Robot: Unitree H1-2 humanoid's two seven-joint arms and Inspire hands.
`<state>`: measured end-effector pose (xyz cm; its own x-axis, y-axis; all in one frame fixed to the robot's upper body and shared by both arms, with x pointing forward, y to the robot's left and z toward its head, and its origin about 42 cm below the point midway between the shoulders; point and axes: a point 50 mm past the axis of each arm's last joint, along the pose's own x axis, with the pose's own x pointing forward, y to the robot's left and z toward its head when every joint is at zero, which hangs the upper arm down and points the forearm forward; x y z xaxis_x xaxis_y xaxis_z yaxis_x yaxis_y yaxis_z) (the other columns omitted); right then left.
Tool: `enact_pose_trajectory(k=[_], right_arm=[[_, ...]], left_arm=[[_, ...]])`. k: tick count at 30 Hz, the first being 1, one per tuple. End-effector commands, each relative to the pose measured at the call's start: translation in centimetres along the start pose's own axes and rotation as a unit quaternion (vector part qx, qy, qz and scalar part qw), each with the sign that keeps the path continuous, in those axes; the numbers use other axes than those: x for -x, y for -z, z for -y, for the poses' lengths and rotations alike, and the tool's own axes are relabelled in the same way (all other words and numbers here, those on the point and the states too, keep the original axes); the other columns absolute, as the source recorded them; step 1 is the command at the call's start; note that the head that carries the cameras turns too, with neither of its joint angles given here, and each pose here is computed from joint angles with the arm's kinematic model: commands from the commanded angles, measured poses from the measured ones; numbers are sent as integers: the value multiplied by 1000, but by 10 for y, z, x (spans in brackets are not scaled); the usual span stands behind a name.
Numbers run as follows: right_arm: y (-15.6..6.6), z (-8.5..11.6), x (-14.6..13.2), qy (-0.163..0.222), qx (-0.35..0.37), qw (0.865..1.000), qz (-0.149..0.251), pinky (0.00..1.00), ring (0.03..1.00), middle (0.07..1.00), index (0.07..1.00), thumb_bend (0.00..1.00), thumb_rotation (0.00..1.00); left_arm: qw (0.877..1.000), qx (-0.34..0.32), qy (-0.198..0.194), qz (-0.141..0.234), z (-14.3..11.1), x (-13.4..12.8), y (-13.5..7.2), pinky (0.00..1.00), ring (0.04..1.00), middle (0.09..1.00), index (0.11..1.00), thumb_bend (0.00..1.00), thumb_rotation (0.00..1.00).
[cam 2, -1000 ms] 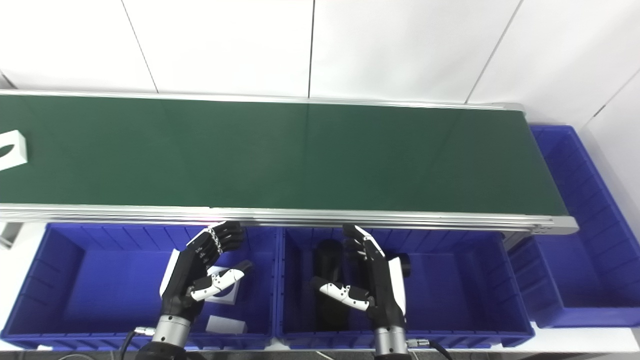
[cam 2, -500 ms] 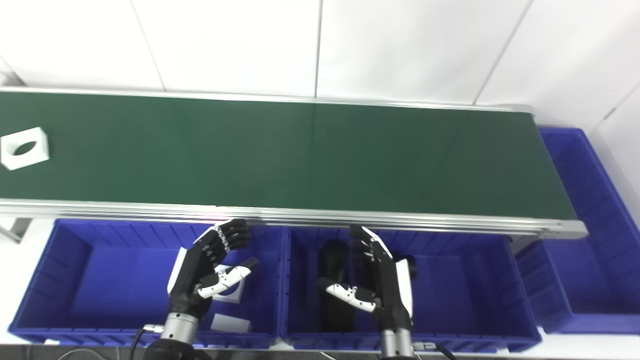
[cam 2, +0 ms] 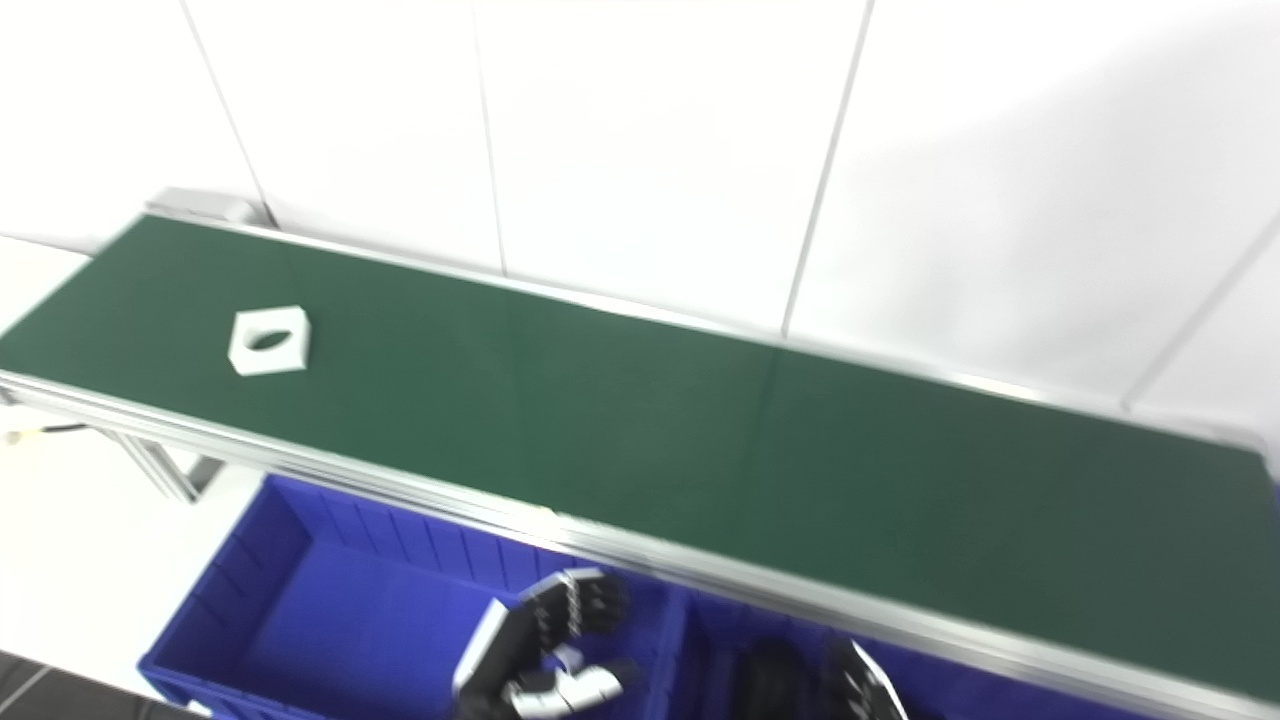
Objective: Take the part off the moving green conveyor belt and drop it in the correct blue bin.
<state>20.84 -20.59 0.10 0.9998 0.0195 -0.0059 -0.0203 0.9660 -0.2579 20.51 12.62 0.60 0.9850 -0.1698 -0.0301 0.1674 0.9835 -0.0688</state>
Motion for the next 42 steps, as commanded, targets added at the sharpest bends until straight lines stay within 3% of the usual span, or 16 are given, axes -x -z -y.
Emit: enact_pose_trajectory(k=[1,9,13,22,42], right_arm=[[-9,-1,-6,0,-13,999,38,679,774,816,822,603,1],[-8,-1,-12,-6,-25,999,34,718,804,836,834,556,0],[-8,0,-11,-10,-26,999,33,742,823,862,849,513,0],[-9,2,-12,-10,-35,999,33,772,831,859,858,471,0],[-13,5,-16,-2,-39,998,39,723,804,835,834,512,0]], left_arm=[[999,-4,9,34,3,-11,-9,706,687,699,709,707,0],[998,-13,40,37,12,-19,-10,680,692,704,696,798,0],[999,-6,38,35,16,-20,-9,671,679,689,685,847,0],[996,21,77,34,15,-20,-9,676,693,708,696,824,0],[994,-6,90,54,17,-19,-19,650,682,691,682,838,0]])
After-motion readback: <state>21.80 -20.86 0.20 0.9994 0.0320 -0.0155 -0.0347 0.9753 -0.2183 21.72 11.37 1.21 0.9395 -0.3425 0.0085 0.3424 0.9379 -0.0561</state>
